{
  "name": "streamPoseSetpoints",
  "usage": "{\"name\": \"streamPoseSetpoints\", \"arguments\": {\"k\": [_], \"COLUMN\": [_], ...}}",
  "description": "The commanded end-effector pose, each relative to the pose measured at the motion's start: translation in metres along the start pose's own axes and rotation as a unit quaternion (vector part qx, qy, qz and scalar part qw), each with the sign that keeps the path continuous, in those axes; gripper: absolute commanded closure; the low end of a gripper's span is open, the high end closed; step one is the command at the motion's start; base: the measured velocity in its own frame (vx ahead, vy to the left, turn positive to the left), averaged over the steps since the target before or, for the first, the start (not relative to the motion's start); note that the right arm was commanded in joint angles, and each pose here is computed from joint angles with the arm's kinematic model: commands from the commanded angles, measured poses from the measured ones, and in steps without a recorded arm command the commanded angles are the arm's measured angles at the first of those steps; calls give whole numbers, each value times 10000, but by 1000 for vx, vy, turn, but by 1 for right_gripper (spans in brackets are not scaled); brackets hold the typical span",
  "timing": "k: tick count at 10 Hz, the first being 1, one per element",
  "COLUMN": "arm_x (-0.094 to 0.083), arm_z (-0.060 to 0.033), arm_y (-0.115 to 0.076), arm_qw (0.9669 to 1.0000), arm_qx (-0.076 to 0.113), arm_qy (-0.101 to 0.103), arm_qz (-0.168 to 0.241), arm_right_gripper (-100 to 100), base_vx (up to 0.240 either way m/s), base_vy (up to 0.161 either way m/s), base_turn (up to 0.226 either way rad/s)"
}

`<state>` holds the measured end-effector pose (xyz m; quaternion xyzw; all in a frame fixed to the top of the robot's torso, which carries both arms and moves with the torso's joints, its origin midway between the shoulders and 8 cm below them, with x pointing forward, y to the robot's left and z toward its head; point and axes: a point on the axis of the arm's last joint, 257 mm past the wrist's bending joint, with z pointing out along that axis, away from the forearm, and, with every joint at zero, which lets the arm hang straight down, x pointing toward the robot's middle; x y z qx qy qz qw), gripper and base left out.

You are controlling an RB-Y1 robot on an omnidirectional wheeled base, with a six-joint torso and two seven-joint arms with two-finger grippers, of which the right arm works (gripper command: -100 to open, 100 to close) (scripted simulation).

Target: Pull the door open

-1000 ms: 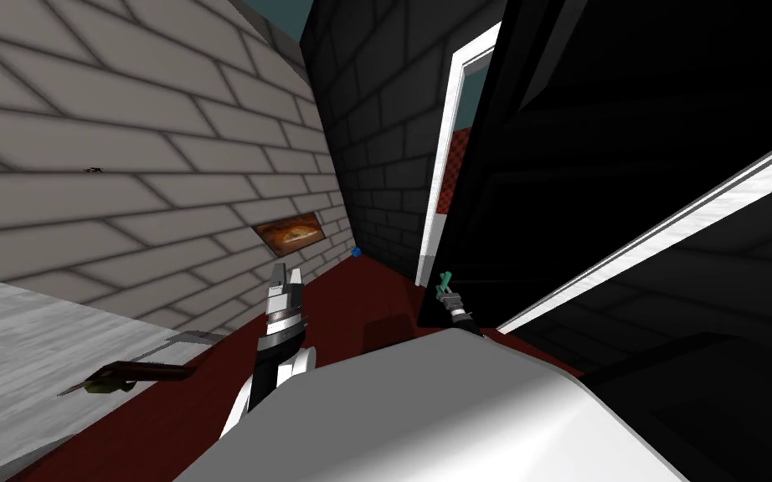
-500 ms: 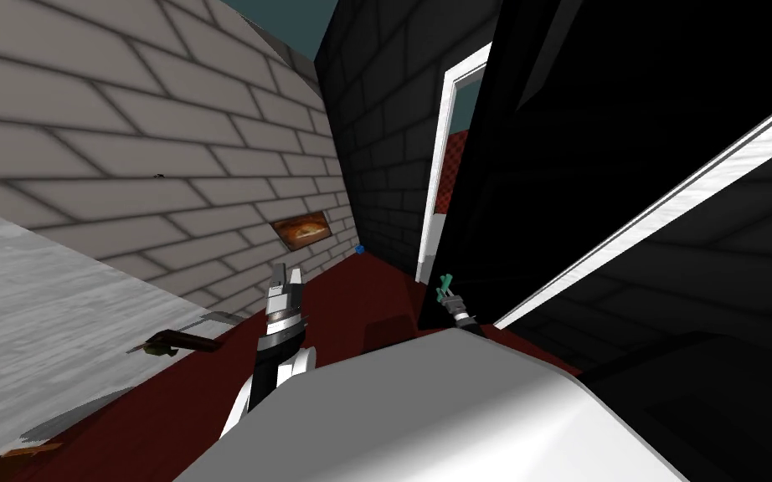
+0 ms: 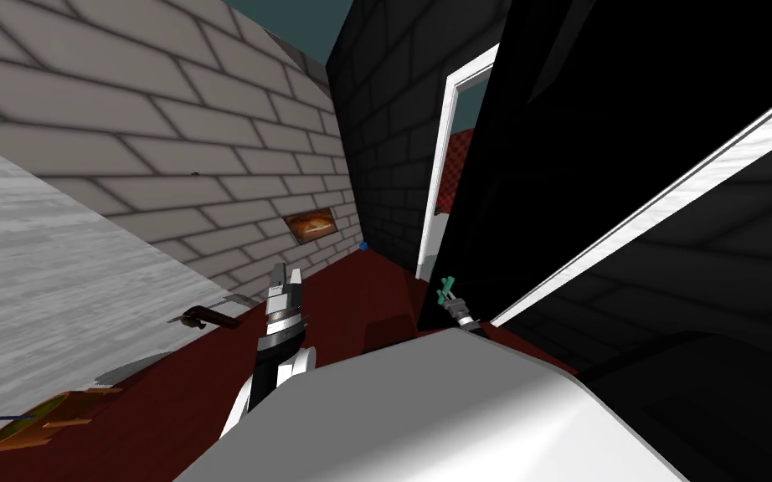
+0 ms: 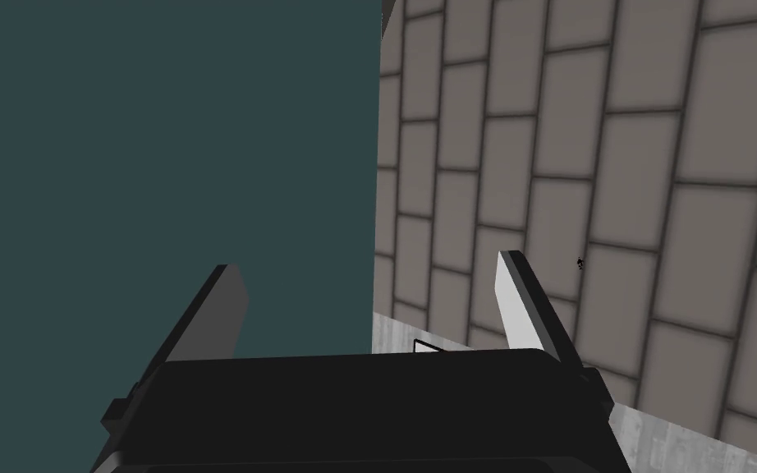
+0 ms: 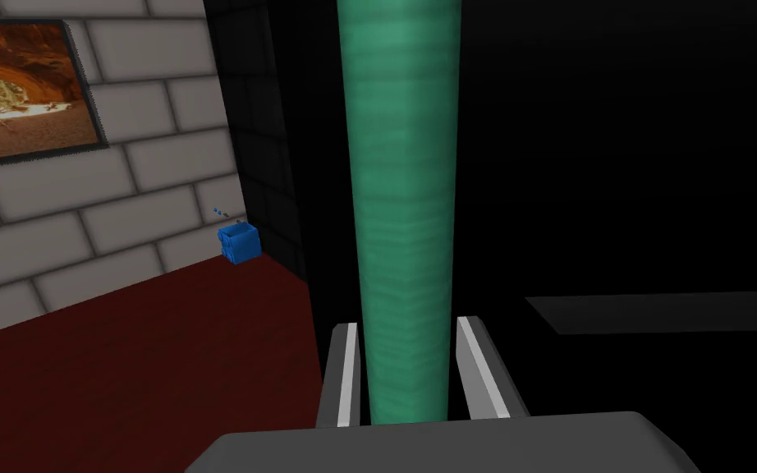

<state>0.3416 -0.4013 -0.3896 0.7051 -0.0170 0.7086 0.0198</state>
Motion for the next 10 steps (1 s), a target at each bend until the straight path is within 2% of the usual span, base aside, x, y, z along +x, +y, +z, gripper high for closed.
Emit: {"name": "streamPoseSetpoints", "arguments": {"k": [1,3,4,5,10], "arm_x": [-15,-17,-3,-22,-20], "arm_z": [-85,-169,-128,-189,-351], "arm_y": [-15,-30,-32,-44,-8], "arm_qw": [9999,9997,9998,9996,9990], "arm_qx": [116,243,202,269,457], "arm_qy": [-19,-24,-9,-30,-23], "arm_qz": [8,18,13,21,17], "arm_right_gripper": [100,100,100,100,100], "base_vx": [-191,-221,-100,-113,-211], "base_vy": [-52,-58,-32,-17,-55], "base_turn": [109,99,29,133,146]}}
